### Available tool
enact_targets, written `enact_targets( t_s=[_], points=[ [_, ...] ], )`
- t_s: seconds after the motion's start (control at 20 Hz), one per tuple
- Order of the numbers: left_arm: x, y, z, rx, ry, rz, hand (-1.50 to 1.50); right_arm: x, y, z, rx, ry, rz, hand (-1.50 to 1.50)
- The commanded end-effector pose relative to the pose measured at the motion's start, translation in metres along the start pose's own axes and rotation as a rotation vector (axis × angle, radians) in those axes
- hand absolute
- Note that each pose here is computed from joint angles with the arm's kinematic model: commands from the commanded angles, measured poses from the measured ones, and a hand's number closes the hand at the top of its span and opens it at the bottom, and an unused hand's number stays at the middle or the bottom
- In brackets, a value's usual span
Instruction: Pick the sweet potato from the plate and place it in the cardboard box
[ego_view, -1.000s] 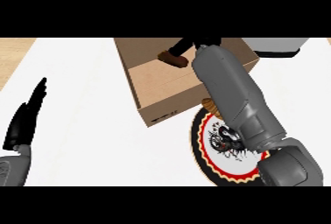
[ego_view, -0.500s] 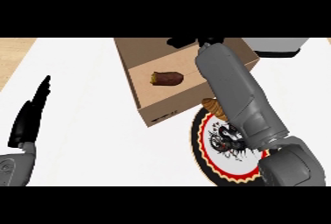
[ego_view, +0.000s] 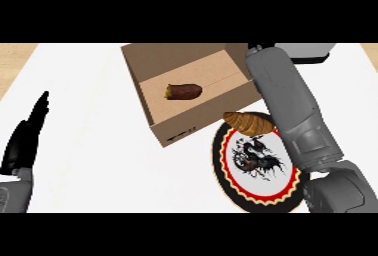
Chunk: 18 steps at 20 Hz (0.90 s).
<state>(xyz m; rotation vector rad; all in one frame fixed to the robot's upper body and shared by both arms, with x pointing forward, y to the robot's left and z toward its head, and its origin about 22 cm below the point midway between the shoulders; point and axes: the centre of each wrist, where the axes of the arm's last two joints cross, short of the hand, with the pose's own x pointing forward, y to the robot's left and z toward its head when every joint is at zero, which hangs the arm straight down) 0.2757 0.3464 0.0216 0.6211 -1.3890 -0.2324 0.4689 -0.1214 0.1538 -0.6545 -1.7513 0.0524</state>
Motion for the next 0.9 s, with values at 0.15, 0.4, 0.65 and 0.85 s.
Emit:
enact_targets(
  t_s=[0.15, 0.4, 0.65, 0.85],
  points=[
    [-0.01, 0.023, 0.001, 0.011, 0.031, -0.015, 0.0, -0.041, -0.053, -0.015, -0.055, 0.039, -0.021, -1.5],
    [-0.013, 0.026, 0.012, 0.051, 0.039, -0.015, 0.0, -0.078, -0.115, -0.012, -0.055, 0.063, -0.018, -1.5],
    [-0.037, 0.022, 0.011, 0.057, 0.056, -0.017, 0.0, -0.073, -0.167, -0.004, -0.026, 0.03, -0.002, -1.5],
    [-0.023, 0.012, 0.019, 0.033, 0.041, -0.004, 0.0, -0.113, -0.217, 0.02, 0.03, 0.071, 0.061, -1.5]
  ],
)
